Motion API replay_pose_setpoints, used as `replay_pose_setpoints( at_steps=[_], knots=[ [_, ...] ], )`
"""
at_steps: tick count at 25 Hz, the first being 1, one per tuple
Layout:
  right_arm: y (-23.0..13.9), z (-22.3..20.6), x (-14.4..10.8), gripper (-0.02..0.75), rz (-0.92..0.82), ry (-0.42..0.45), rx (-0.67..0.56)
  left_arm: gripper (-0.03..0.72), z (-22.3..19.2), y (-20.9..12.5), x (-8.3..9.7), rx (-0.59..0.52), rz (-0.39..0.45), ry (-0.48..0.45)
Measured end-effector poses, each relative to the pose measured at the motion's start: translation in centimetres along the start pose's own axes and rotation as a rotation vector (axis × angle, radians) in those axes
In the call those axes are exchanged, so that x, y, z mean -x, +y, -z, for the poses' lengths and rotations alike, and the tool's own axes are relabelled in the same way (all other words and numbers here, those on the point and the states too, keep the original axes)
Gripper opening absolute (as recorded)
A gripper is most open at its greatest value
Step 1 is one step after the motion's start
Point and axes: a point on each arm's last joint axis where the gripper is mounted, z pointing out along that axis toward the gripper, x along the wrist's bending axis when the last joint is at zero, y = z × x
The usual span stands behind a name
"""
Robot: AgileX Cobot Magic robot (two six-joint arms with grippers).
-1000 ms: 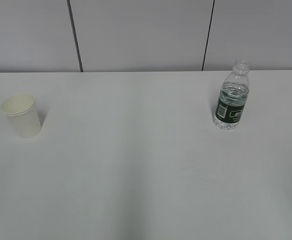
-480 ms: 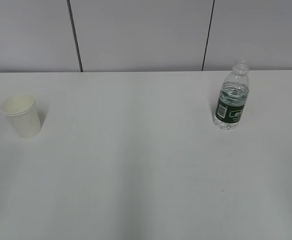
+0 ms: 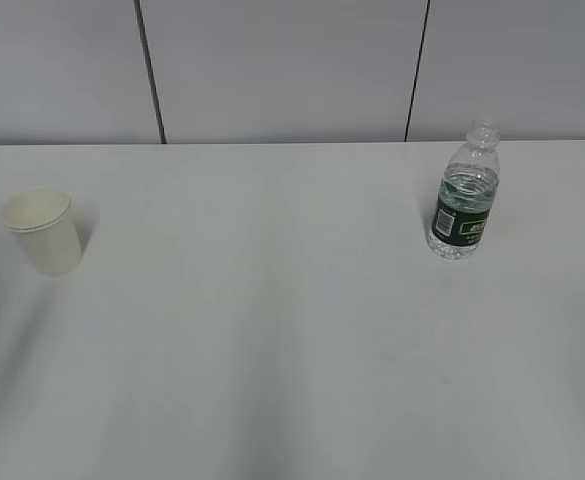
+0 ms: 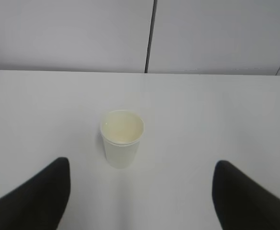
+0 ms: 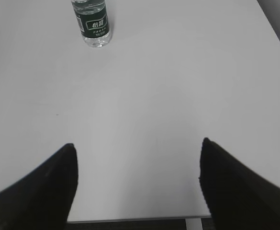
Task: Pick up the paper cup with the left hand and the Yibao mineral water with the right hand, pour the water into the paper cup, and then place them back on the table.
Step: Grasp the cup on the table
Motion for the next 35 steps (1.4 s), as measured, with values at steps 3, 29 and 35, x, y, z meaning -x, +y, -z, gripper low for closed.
replay_pose_setpoints(
  at_steps=[3, 29, 35],
  knots=[
    [0.0, 0.0, 0.0, 0.585, 0.0, 0.0, 0.0, 0.549, -2.3, -1.9, 0.1, -0.006, -0.003, -0.011],
    [0.0, 0.0, 0.0, 0.585, 0.0, 0.0, 0.0, 0.612, -14.4, -12.3, -0.2, -0.079, 0.007, -0.026],
    [0.0, 0.0, 0.0, 0.585, 0.0, 0.0, 0.0, 0.613, -16.6, -12.9, -0.3, -0.02, 0.02, -0.015]
  ],
)
